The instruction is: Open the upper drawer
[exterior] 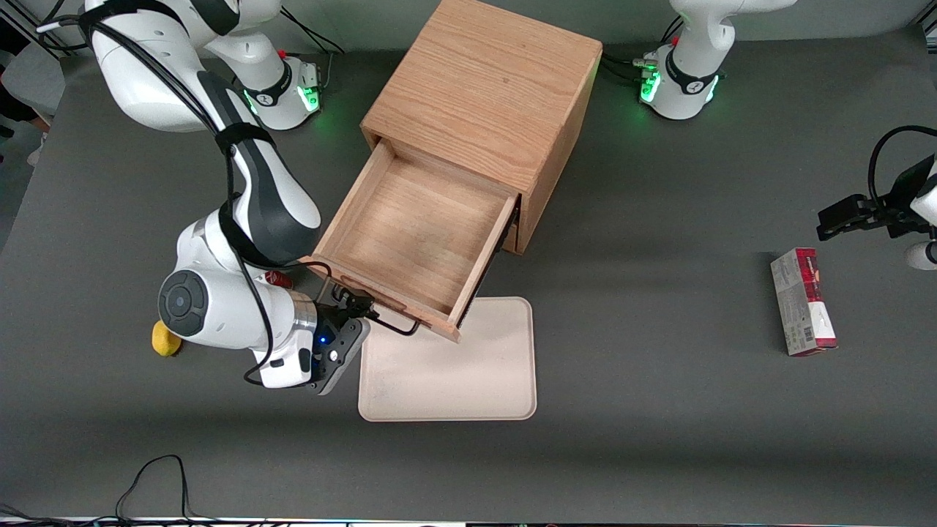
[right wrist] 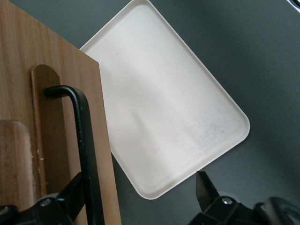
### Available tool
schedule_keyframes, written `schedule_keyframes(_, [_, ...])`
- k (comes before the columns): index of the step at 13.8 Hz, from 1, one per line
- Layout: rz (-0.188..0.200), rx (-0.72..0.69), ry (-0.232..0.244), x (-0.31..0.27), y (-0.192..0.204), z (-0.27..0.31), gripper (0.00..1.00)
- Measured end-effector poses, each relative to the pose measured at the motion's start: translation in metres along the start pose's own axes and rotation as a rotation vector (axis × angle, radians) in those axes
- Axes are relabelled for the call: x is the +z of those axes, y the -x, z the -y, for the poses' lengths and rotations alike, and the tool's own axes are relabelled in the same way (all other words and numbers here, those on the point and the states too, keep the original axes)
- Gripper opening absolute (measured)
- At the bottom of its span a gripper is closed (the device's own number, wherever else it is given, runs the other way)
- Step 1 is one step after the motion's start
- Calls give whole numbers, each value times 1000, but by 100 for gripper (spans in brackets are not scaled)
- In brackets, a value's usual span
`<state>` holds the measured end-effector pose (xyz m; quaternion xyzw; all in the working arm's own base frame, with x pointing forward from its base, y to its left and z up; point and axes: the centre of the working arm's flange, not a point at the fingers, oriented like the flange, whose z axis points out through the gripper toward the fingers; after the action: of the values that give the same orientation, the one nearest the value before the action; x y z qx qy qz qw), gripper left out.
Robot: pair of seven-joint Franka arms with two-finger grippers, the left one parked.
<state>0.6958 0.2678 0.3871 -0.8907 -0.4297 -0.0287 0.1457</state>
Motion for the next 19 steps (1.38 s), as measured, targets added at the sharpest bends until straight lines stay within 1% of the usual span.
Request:
schedule_keyframes(7, [3,-3,-5,-2,-1,2,100])
schedule_keyframes(11, [10,-10,-12,-18,-3,4,100])
schedule_keyframes(14, [31,-15,-28,-29,-2,7,100])
schedule_keyframes(17, [72,-22,-57,-47,2,13,100])
schedule_keyframes(19, [93,-14,-68,-72,10,12,100])
